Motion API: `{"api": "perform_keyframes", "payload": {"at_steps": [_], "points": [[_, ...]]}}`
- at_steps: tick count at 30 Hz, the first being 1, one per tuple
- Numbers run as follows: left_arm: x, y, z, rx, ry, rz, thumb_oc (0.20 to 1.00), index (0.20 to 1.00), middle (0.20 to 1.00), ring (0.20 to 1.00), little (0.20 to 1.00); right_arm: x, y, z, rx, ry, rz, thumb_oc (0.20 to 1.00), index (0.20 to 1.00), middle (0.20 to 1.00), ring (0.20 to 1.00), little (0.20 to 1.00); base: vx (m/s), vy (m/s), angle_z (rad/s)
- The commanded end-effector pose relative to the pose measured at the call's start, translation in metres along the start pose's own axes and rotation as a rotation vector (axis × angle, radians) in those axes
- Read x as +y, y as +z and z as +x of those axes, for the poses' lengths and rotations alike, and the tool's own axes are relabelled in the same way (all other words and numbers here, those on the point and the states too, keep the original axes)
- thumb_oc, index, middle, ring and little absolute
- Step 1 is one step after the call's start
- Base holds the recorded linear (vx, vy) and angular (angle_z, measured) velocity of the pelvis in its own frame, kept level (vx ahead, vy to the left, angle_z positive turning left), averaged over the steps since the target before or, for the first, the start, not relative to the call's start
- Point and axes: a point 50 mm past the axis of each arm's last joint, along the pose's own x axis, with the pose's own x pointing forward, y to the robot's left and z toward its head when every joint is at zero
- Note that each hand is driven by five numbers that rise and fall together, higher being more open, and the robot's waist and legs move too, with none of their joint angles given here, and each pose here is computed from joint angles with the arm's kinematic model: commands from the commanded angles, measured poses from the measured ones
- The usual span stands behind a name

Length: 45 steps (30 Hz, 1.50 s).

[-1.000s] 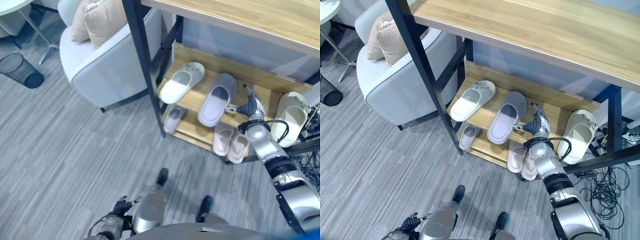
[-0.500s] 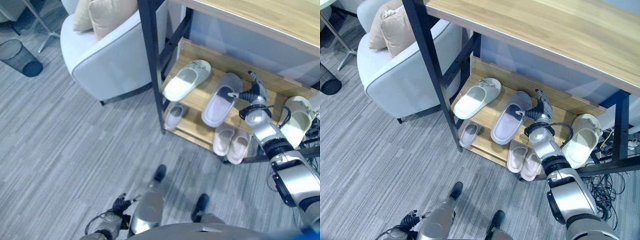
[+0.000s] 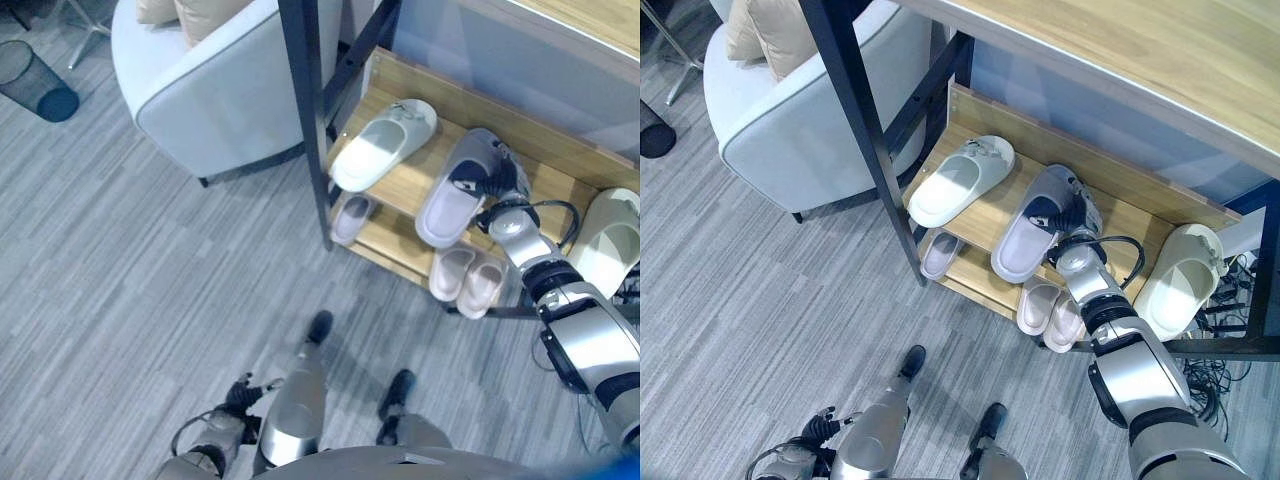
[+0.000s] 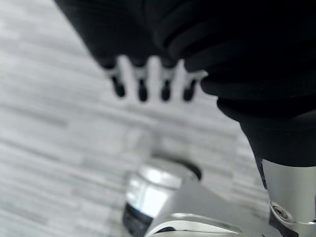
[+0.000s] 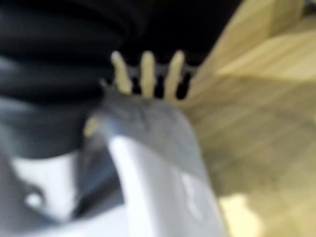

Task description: Arrange the slippers neatly on the shoe rack.

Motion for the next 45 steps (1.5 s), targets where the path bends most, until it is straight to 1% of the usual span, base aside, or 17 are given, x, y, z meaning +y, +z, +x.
{"api": "perform_keyframes", "payload": {"at_steps": [1, 6, 10, 13, 16, 18, 23, 24, 27, 28, 29, 30, 33, 34, 35, 41, 45], "points": [[-0.008, 0.005, 0.001, -0.008, -0.011, 0.000, 1.000, 1.000, 1.000, 1.000, 1.000, -0.020, 0.026, 0.013, -0.091, -0.044, -0.002, 0.200, 0.200, 0.200, 0.200, 0.200, 0.00, 0.000, 0.00], [-0.009, -0.006, -0.001, 0.035, -0.012, 0.015, 1.000, 1.000, 1.000, 1.000, 1.000, -0.013, 0.023, 0.007, -0.101, -0.037, 0.042, 0.200, 0.200, 0.200, 0.200, 0.200, 0.00, 0.000, 0.00], [-0.006, -0.007, -0.001, 0.044, 0.003, -0.010, 1.000, 1.000, 1.000, 1.000, 1.000, -0.027, 0.016, -0.002, -0.118, -0.110, 0.226, 0.200, 0.200, 0.200, 0.200, 0.200, -0.01, 0.004, 0.01], [-0.005, -0.006, -0.001, 0.045, 0.008, -0.018, 1.000, 1.000, 1.000, 1.000, 1.000, -0.028, 0.019, -0.010, -0.166, -0.123, 0.287, 0.200, 0.200, 0.200, 0.200, 0.200, -0.02, 0.009, 0.01], [-0.005, 0.000, 0.001, 0.030, 0.015, -0.042, 1.000, 1.000, 1.000, 1.000, 1.000, -0.026, 0.025, -0.032, -0.271, -0.107, 0.373, 0.200, 0.200, 0.200, 0.200, 0.200, -0.01, -0.002, 0.01], [-0.009, 0.007, 0.002, 0.013, 0.006, -0.062, 1.000, 1.000, 1.000, 1.000, 1.000, -0.023, 0.027, -0.060, -0.369, -0.090, 0.419, 0.200, 0.200, 0.200, 0.200, 0.200, -0.05, -0.013, 0.01], [-0.007, 0.006, 0.002, 0.018, 0.010, -0.092, 1.000, 1.000, 1.000, 1.000, 1.000, -0.018, 0.014, -0.095, -0.402, -0.028, 0.418, 0.200, 0.200, 0.200, 0.200, 0.200, -0.02, -0.006, -0.04], [-0.006, 0.006, 0.002, 0.014, 0.019, -0.143, 1.000, 1.000, 1.000, 1.000, 1.000, -0.009, 0.007, -0.109, -0.389, 0.028, 0.429, 0.200, 0.200, 0.200, 0.200, 0.200, -0.02, 0.007, -0.07], [-0.001, 0.008, 0.003, 0.005, 0.039, -0.188, 1.000, 1.000, 1.000, 1.000, 1.000, -0.001, -0.001, -0.123, -0.372, 0.092, 0.420, 0.200, 0.200, 0.200, 0.200, 0.200, -0.03, -0.005, -0.19], [0.009, 0.017, 0.004, -0.040, 0.073, -0.211, 1.000, 1.000, 1.000, 1.000, 1.000, 0.008, -0.011, -0.139, -0.337, 0.166, 0.434, 0.200, 0.200, 0.200, 0.200, 0.200, -0.19, -0.036, -0.25], [0.027, 0.043, 0.007, -0.137, 0.136, -0.235, 1.000, 1.000, 1.000, 1.000, 1.000, 0.017, -0.018, -0.148, -0.311, 0.221, 0.438, 0.200, 0.200, 0.200, 0.200, 0.200, -0.18, -0.030, -0.08], [0.027, 0.043, 0.007, -0.138, 0.137, -0.236, 1.000, 1.000, 1.000, 1.000, 1.000, 0.017, -0.018, -0.148, -0.311, 0.221, 0.438, 0.200, 0.200, 0.200, 0.200, 0.200, -0.23, -0.061, -0.08], [0.045, 0.072, 0.006, -0.260, 0.200, -0.340, 1.000, 1.000, 1.000, 1.000, 1.000, 0.022, -0.021, -0.151, -0.294, 0.214, 0.445, 0.200, 0.200, 0.200, 0.200, 0.200, -0.11, -0.036, -0.05], [0.061, 0.093, 0.003, -0.349, 0.243, -0.455, 1.000, 1.000, 1.000, 1.000, 1.000, 0.030, -0.026, -0.149, -0.251, 0.205, 0.451, 0.200, 0.200, 0.200, 0.200, 0.200, -0.09, -0.018, 0.07], [0.061, 0.093, 0.003, -0.349, 0.244, -0.456, 1.000, 1.000, 1.000, 1.000, 1.000, 0.030, -0.025, -0.149, -0.251, 0.205, 0.452, 0.200, 0.200, 0.200, 0.200, 0.200, -0.12, -0.033, 0.04], [0.080, 0.166, -0.016, -0.642, 0.276, -0.650, 1.000, 1.000, 1.000, 1.000, 1.000, 0.033, -0.016, -0.130, -0.234, 0.089, 0.537, 0.200, 0.200, 0.200, 0.200, 0.200, -0.07, -0.046, 0.13], [0.089, 0.197, -0.027, -0.740, 0.297, -0.768, 1.000, 1.000, 1.000, 1.000, 1.000, 0.025, 0.002, -0.109, -0.279, -0.001, 0.563, 0.200, 0.200, 0.200, 0.200, 0.200, -0.02, -0.017, 0.33]]}}
